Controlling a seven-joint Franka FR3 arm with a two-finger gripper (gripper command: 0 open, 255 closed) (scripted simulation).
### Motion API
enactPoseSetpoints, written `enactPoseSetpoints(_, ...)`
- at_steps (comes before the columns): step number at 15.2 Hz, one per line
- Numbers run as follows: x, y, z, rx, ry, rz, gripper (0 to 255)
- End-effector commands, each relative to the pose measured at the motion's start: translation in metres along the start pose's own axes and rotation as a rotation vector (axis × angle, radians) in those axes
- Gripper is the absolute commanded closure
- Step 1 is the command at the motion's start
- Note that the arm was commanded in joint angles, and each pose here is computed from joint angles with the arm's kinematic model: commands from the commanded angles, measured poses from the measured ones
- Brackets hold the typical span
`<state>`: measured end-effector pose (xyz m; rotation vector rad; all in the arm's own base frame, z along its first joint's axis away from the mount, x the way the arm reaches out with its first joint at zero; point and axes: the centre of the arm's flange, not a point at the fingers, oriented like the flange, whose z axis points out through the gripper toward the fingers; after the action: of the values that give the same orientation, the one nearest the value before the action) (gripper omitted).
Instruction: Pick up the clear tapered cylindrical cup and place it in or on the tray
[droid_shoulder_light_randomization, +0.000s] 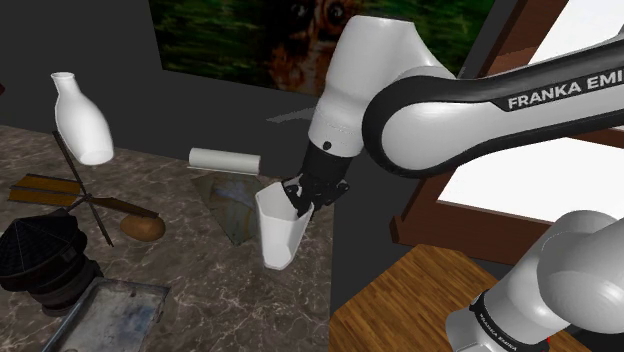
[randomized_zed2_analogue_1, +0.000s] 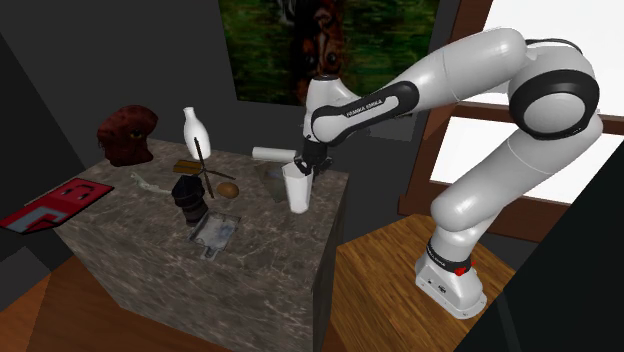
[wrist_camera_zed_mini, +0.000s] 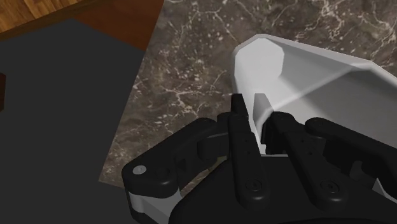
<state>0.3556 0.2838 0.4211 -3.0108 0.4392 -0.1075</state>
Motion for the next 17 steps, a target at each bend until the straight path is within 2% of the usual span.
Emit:
enactPoseSetpoints(1,0.001,-0.001,-0.012,0.0,0.0,0.0,255)
enactPoseSetpoints(14,0.005,-0.008,-0.08,0.0,0.0,0.0,255)
enactPoseSetpoints(17,-0.003,-0.047,-0.083,0.0,0.0,0.0,255)
